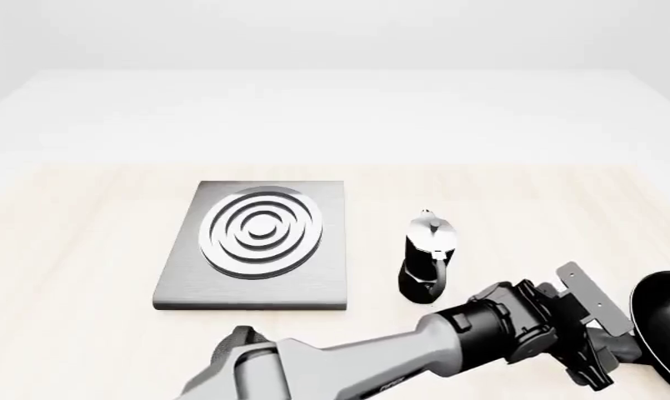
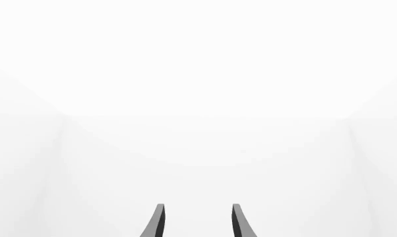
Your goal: Put the frying pan on the stove.
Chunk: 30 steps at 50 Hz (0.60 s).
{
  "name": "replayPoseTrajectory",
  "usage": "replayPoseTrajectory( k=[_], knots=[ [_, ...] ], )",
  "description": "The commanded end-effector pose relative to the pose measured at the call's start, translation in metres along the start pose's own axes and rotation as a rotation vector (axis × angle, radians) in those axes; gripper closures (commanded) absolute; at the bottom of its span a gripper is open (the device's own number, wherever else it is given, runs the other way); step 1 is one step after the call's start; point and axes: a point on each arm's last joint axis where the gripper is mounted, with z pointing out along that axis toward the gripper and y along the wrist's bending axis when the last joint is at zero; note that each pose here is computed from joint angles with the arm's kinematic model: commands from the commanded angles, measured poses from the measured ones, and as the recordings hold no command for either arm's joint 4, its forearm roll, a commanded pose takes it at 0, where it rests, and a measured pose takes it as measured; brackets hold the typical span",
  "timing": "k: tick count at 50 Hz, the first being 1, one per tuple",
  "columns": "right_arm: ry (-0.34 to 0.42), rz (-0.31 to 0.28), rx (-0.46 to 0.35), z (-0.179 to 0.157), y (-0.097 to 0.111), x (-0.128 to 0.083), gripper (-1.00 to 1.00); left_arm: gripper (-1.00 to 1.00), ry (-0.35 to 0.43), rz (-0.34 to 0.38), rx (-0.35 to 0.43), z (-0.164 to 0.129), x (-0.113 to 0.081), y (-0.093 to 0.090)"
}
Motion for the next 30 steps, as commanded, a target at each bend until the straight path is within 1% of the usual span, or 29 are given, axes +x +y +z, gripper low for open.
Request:
replayPoseTrajectory(
  k=[1, 7, 16, 23, 30],
  knots=[
    [-0.002, 0.002, 0.001, 0.000, 0.000, -0.001, -1.00, -1.00, 0.028, -0.012, 0.000, 0.005, 0.002, 0.001],
    [-0.002, 0.005, 0.004, -0.001, 0.002, -0.001, -1.00, -1.00, 0.044, -0.018, 0.001, 0.007, 0.002, 0.001],
    [-0.005, 0.007, 0.006, -0.001, 0.003, -0.002, -1.00, -1.00, 0.072, -0.007, 0.003, 0.012, 0.004, 0.001],
    [-0.007, 0.010, 0.009, -0.001, 0.004, -0.002, -1.00, -1.00, 0.100, 0.003, -0.003, 0.016, 0.008, 0.008],
    [-0.010, 0.012, 0.011, -0.002, 0.005, -0.003, -1.00, -1.00, 0.126, 0.015, 0.000, 0.020, 0.012, 0.007]
  ],
)
